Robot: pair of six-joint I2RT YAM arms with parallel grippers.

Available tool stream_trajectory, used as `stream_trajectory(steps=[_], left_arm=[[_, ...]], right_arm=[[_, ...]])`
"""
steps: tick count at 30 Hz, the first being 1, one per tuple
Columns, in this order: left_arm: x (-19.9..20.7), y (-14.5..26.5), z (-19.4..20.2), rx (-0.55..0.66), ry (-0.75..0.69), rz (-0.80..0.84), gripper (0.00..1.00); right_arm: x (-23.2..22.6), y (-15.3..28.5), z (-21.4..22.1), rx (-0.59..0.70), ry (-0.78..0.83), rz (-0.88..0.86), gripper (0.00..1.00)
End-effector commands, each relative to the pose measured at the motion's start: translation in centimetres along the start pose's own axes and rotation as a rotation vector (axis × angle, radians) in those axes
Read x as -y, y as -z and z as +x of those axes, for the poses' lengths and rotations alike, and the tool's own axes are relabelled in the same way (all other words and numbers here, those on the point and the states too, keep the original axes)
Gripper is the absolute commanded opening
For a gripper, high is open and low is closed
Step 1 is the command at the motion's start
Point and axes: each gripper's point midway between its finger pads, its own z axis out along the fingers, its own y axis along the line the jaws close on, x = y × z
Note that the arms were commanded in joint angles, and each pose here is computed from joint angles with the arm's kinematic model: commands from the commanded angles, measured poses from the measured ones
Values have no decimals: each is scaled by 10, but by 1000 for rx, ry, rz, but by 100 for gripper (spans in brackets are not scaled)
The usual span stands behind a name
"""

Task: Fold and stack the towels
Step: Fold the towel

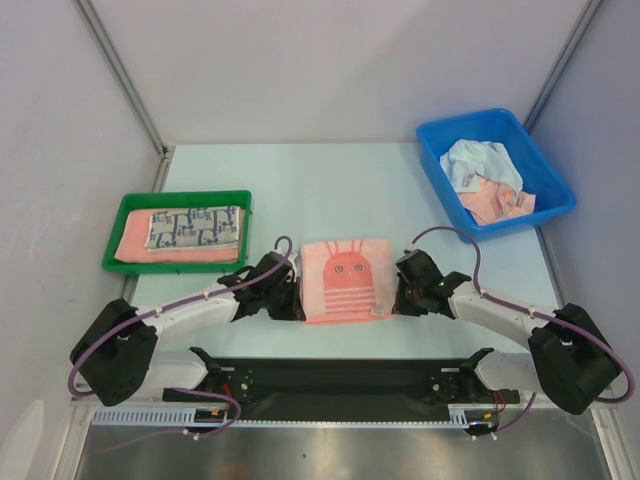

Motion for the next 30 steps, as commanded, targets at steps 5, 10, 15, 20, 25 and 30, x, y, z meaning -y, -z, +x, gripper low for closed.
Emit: stream_trajectory(steps=[5, 10, 15, 20, 25, 30], left_arm=[[-5, -7, 6, -5, 4, -16, 0], [1, -1, -3, 18, -9, -13, 0], [12, 22, -21, 55, -43, -20, 0], [0, 14, -1, 15, -30, -25, 1], [-14, -2, 22, -35, -8, -28, 0], [-17, -8, 28, -56, -15, -33, 0]], right_arm=[[2, -4, -4, 29, -6, 11, 1], [-8, 6, -17, 56, 8, -14, 0], [-19, 29, -28, 74, 9, -39, 0], [-17, 28, -14, 64, -20, -67, 0], [-1, 7, 5, 23, -13, -20, 0], [1, -1, 10, 6, -8, -11, 0]])
